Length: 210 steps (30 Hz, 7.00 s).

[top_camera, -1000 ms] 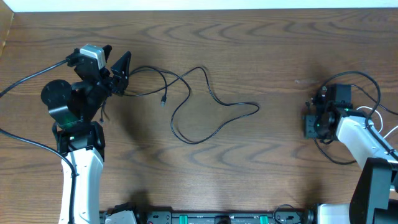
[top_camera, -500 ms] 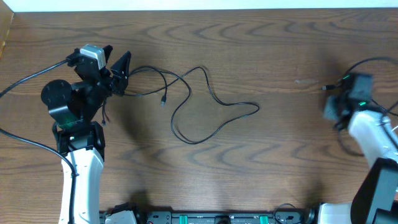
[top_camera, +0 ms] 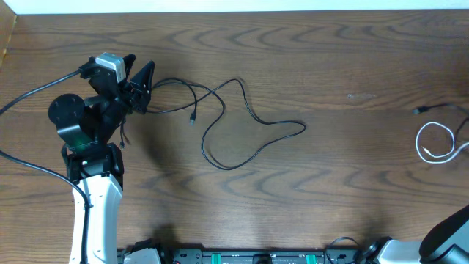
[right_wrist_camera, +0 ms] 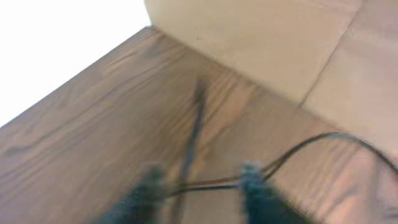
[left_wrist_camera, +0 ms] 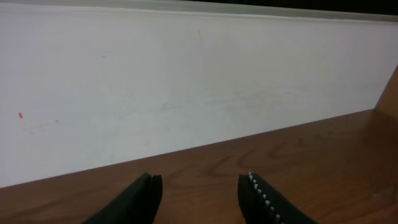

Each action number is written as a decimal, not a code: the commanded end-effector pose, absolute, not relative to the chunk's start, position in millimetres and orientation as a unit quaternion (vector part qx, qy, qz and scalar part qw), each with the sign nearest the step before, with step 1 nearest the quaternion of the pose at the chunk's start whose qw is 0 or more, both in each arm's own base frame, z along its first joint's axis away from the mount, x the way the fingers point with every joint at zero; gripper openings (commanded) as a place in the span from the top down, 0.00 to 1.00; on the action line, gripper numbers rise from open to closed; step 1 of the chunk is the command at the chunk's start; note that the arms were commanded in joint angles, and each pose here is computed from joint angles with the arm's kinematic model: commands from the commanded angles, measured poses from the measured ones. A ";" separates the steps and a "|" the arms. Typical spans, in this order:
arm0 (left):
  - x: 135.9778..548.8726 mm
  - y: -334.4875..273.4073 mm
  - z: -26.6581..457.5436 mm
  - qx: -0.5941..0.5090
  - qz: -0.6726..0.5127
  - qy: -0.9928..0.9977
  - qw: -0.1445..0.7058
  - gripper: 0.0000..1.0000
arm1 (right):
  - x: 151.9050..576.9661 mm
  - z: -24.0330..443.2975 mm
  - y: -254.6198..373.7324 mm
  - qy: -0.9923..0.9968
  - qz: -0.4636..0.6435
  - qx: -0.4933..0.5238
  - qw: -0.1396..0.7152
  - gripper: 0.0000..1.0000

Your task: Untangle cables

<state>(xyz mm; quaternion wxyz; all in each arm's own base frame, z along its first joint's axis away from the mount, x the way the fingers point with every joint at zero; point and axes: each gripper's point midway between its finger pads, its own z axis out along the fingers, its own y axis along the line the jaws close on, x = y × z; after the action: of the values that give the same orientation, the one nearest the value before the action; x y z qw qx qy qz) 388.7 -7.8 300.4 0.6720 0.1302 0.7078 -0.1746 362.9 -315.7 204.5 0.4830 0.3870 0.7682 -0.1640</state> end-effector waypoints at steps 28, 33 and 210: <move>383.5 -12.2 277.9 0.114 -0.201 0.743 0.629 0.45 | 379.7 89.5 101.8 0.940 0.068 -0.237 0.237 0.01; 391.3 10.7 267.6 0.061 -0.151 0.763 0.625 0.37 | 360.1 88.5 157.6 0.918 0.073 -0.313 0.231 0.01; 399.0 51.1 257.4 -0.027 -0.046 0.781 0.622 0.35 | 422.6 52.7 383.8 0.834 0.128 -0.331 0.422 0.01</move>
<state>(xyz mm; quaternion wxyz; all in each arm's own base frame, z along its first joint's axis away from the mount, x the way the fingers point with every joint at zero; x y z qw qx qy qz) 399.2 54.7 250.5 0.6154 -0.0334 0.7865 -0.0402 427.9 370.9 37.7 0.4111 -0.3263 0.8435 0.1142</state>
